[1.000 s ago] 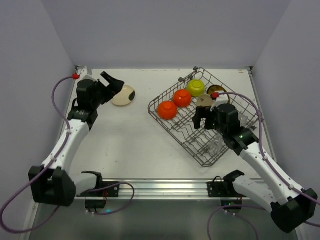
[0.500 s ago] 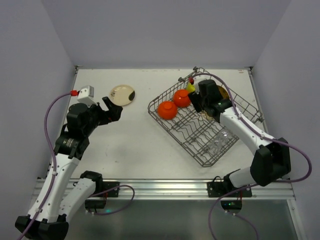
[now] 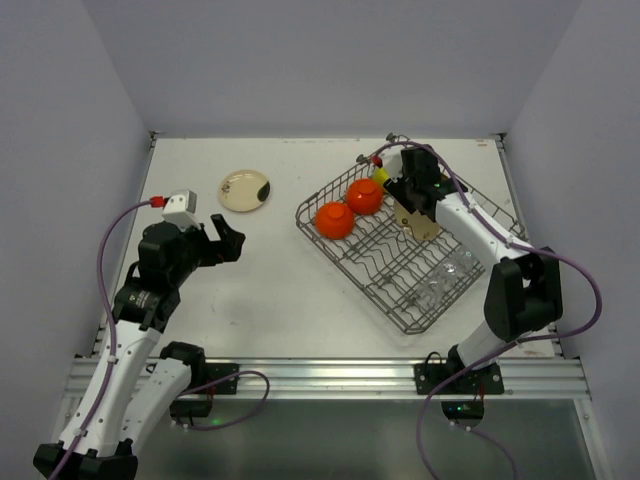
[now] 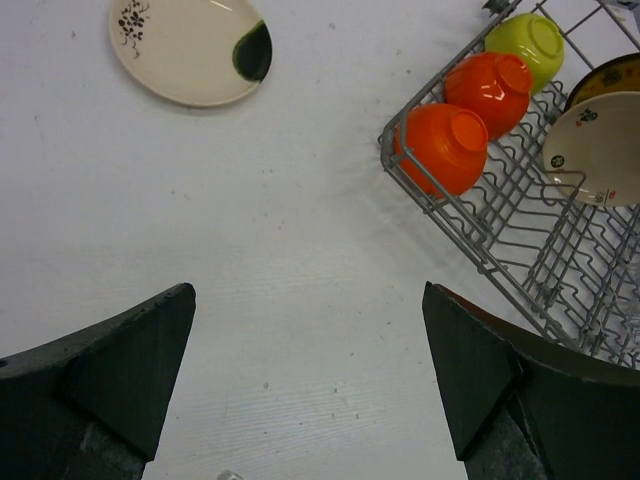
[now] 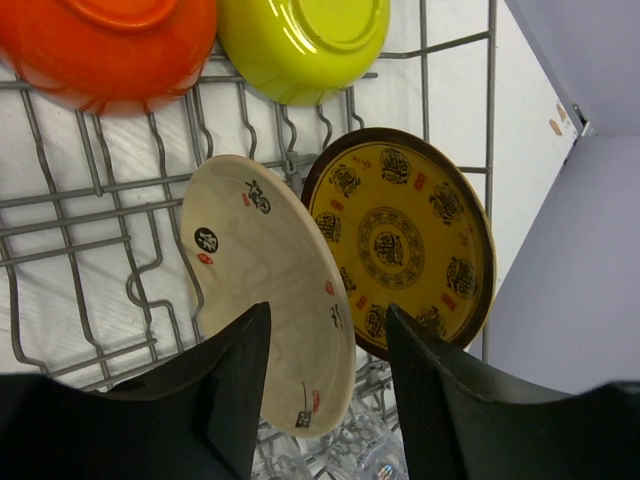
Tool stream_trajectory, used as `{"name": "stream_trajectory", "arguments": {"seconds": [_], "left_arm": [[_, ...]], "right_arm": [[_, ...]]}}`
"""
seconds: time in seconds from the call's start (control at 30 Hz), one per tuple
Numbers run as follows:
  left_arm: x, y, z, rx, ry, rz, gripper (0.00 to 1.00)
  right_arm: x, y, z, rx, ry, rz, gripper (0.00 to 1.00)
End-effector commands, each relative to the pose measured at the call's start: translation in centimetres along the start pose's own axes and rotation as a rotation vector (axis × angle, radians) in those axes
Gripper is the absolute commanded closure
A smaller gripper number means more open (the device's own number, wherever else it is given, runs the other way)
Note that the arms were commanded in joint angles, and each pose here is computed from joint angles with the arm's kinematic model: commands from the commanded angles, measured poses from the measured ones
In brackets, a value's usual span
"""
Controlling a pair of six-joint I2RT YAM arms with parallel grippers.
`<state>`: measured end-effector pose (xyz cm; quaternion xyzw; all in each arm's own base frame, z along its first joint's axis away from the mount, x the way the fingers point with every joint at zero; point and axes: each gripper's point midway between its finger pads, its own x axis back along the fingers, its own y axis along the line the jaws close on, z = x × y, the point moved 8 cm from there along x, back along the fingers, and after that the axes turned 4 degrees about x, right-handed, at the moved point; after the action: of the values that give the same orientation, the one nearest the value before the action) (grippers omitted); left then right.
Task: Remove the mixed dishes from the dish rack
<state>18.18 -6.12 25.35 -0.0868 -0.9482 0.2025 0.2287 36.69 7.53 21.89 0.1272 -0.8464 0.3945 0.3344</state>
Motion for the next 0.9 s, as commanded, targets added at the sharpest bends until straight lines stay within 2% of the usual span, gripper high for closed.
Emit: {"name": "stream_trajectory", "arguments": {"seconds": [0.0,0.23,0.27,0.47,0.53,0.6,0.87], "left_arm": [[0.4,-0.6,-0.5,-0.038,-0.023,0.05,0.0],[0.7,-0.8,-0.5,-0.045,-0.037,0.068,0.0],[0.7,-0.9,-0.4,-0.045,-0.036,0.072,0.0],[0.6,-0.9,-0.4,-0.046,-0.037,0.081,0.0],[0.6,-1.0,-0.4,-0.047,-0.035,0.09,0.0],[0.6,-1.0,-0.4,-0.049,-0.037,0.096,0.0],[0.6,-1.1,-0.4,-0.049,-0.037,0.1,0.0]], "right_arm": [[-0.2,-0.9,0.3,0.07,0.008,-0.036,0.49],[-1.2,-0.5,0.8,0.08,0.025,-0.062,0.54],[-1.4,-0.4,0.9,0.087,0.023,-0.066,0.63],[-2.1,-0.1,1.5,0.085,0.031,-0.071,0.74],[-2.0,-0.1,1.6,0.091,0.021,-0.069,0.75],[-1.9,0.0,1.8,0.117,0.015,-0.077,0.87],[-0.2,-1.4,1.7,0.125,-0.017,-0.032,0.92]]}}
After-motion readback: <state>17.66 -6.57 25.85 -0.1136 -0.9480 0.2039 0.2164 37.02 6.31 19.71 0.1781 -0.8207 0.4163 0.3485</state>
